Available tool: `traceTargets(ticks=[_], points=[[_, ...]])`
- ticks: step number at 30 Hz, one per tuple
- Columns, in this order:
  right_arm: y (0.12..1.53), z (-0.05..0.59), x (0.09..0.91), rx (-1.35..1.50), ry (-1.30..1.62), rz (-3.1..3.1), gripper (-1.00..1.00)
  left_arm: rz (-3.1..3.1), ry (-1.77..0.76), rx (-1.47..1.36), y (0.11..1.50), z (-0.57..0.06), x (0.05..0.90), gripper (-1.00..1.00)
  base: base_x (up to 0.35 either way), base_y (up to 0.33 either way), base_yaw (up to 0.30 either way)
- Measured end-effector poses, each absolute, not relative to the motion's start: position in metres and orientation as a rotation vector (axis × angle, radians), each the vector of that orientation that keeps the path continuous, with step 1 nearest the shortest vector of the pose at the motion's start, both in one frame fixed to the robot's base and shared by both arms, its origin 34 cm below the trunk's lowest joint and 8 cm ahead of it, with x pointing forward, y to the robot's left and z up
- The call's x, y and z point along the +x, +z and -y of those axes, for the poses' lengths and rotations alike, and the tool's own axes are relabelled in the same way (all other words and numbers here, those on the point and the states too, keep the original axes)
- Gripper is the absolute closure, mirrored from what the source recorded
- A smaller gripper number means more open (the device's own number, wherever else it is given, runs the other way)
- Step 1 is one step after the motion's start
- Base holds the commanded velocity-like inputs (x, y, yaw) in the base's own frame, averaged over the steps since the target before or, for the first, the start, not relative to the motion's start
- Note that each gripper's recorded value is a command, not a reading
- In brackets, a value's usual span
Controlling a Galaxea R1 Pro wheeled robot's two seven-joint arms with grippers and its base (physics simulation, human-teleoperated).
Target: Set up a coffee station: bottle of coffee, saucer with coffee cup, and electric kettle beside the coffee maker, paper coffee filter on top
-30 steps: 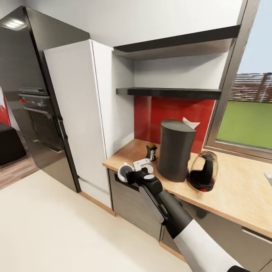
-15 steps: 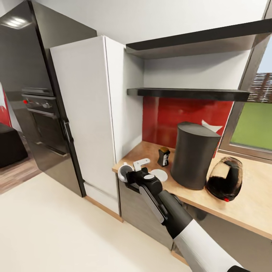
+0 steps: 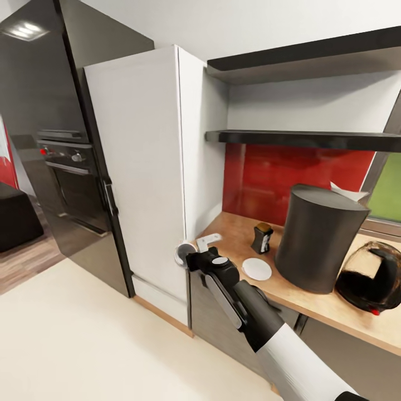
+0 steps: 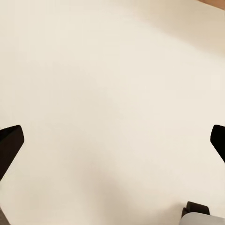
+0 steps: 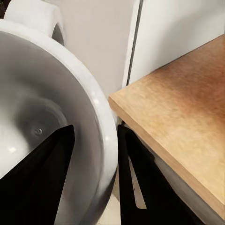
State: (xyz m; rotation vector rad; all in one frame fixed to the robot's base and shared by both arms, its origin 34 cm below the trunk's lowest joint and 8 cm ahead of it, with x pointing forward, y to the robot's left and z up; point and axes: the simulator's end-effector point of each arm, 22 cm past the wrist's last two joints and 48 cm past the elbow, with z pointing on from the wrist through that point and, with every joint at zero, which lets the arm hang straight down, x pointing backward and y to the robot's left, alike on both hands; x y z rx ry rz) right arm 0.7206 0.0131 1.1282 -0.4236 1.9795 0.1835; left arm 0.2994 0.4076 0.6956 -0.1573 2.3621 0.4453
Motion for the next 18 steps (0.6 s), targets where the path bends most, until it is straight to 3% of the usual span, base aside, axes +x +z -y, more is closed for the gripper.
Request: traceTargets(ticks=[8, 18], points=[[1.1283, -0.0125, 0.7209, -0.421, 0.183, -1.98, 1.0, -2.364, 0.445, -0.159, 0.6951, -0.4075, 0.2986, -1.0, 0.165, 0.251, -0.024], [1.1297, -0.0122, 0.7206, -0.421, 0.181, -1.979, 1.0, -2.362, 0.442, -0.159, 0.6952, -0.406, 0.2992, -1.0, 0.018, 0.027, -0.104]])
